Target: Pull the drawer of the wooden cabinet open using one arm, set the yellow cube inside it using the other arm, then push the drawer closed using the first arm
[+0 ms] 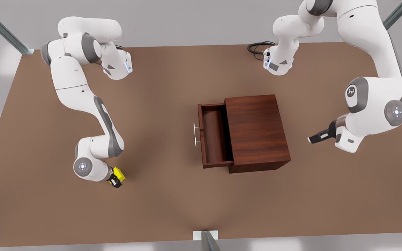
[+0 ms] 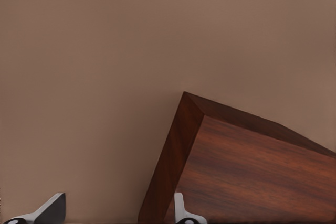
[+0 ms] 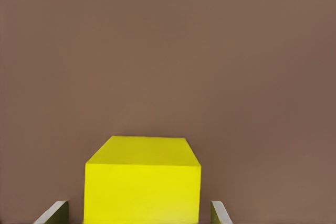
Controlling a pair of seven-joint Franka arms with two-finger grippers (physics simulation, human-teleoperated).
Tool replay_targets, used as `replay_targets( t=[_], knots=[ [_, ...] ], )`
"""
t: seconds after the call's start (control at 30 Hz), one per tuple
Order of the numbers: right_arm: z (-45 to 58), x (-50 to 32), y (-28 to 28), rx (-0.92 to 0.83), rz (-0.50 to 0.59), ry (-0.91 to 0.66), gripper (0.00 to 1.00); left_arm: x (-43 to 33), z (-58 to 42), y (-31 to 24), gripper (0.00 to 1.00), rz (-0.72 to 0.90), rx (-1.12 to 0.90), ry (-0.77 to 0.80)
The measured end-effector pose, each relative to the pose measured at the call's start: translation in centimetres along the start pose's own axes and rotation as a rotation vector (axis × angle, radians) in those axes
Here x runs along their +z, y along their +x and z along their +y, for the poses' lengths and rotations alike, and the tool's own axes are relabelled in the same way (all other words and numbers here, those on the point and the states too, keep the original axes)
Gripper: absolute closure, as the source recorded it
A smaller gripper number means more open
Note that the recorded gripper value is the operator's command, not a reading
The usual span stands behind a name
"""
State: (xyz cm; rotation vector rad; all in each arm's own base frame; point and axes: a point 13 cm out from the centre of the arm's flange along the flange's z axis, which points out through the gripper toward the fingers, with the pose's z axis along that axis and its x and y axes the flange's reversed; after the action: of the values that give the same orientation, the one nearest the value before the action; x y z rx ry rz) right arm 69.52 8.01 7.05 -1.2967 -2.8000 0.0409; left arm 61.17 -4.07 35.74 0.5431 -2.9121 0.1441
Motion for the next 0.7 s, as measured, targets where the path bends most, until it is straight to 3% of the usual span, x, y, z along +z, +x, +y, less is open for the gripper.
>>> replay_targets(
  t=[0.63, 0.7],
  knots=[
    [-0.3, 2.4, -1.2, -0.076, -0.055, -0.029, 0.0, 0.4, 0.3, 0.3, 0.0, 0.011, 0.252, -0.027],
    [-0.4, 2.4, -1.2, -0.08, -0.056, -0.03, 0.13, 0.5, 0.2, 0.3, 0.0, 0.012, 0.266, -0.028]
  ],
)
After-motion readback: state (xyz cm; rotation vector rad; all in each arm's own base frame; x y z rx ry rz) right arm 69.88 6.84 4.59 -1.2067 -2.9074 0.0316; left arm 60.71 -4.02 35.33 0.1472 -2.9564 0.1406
